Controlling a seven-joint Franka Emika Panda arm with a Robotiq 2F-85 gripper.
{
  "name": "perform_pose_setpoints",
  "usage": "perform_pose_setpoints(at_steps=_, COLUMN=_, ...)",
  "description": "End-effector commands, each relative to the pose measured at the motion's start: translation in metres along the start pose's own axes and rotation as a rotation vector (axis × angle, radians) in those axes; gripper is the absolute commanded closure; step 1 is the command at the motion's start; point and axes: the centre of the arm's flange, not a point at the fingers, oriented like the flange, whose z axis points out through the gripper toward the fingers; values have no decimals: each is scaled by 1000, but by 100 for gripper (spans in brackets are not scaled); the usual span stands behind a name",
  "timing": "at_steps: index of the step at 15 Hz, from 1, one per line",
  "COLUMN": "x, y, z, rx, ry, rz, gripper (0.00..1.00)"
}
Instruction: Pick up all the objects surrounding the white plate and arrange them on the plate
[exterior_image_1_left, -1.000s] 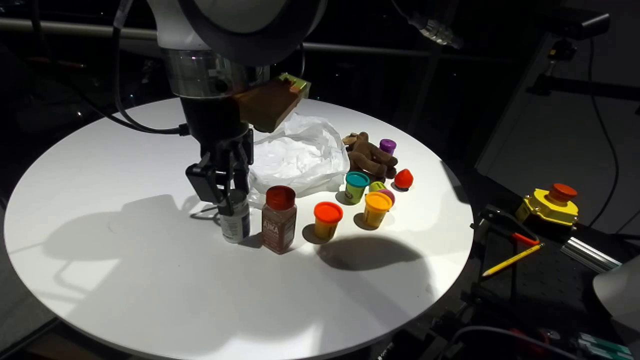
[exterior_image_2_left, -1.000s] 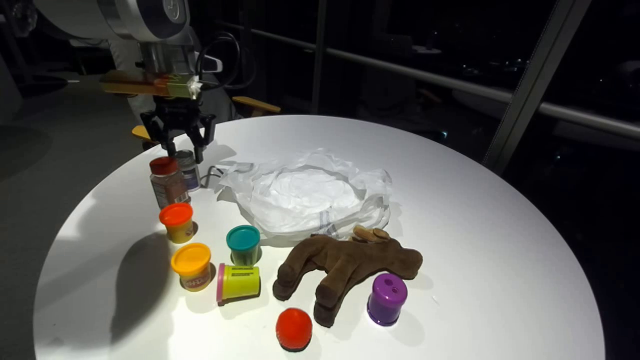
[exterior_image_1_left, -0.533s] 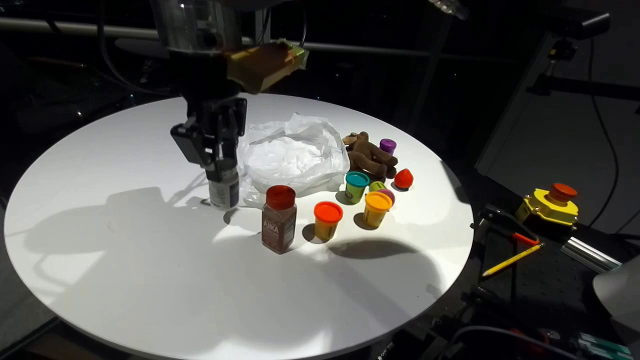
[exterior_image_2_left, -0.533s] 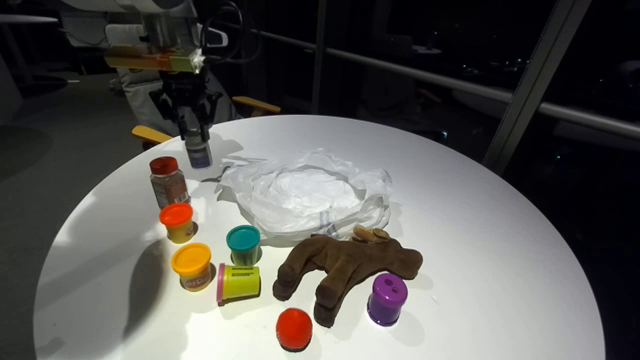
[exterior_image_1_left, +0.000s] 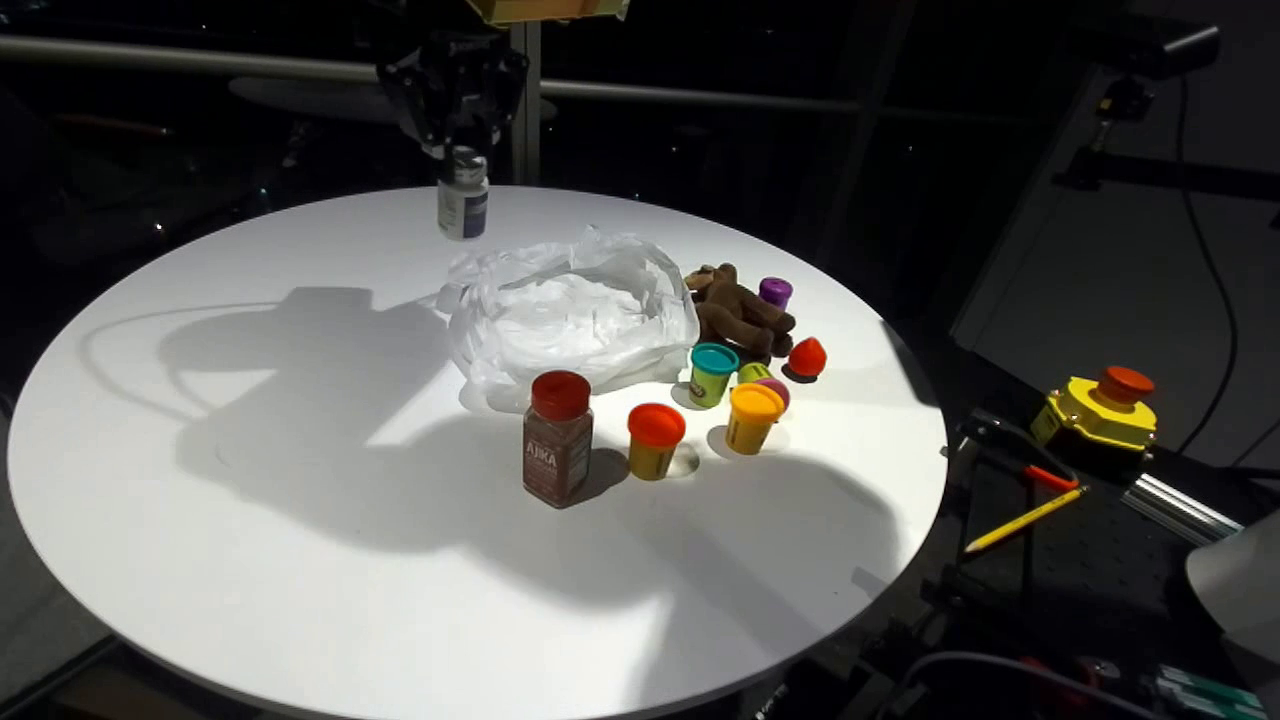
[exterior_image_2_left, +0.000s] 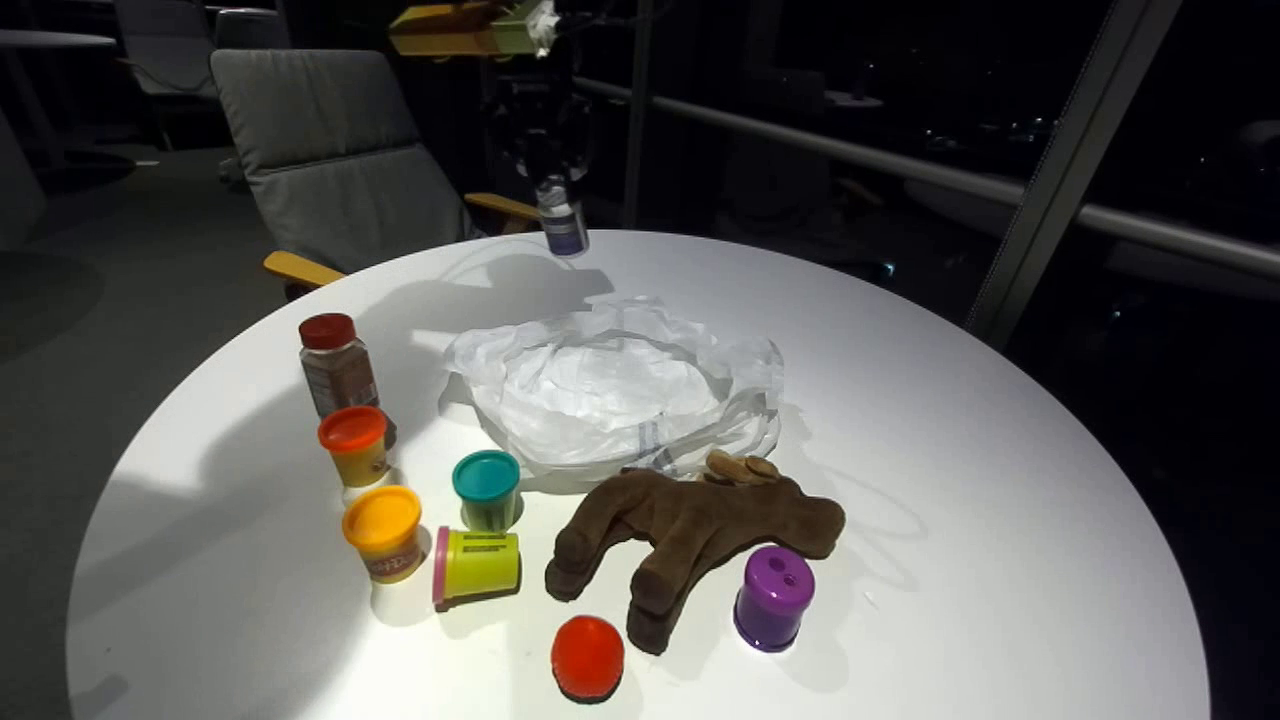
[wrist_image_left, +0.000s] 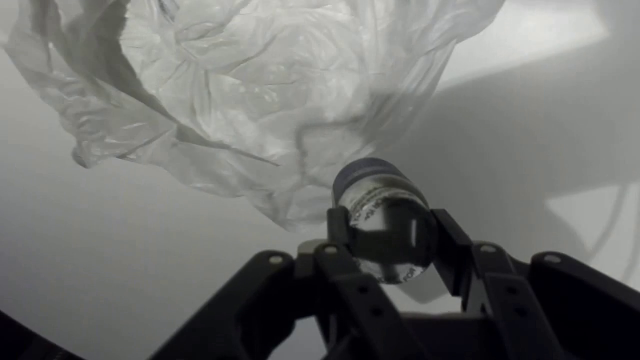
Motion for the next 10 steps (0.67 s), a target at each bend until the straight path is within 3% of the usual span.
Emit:
perform_pose_setpoints(at_steps=1, x=36, y=43, z=37, rx=-16, ry=-54, rz=106, gripper=78)
perform_pose_setpoints(at_steps=5, x=44, y=81, z=91, rx=0, ry=-162, rz=191, gripper=78)
perform_pose_setpoints(at_steps=10, x=47, y=95, z=129, rx=20, ry=-232, rz=262, gripper=78)
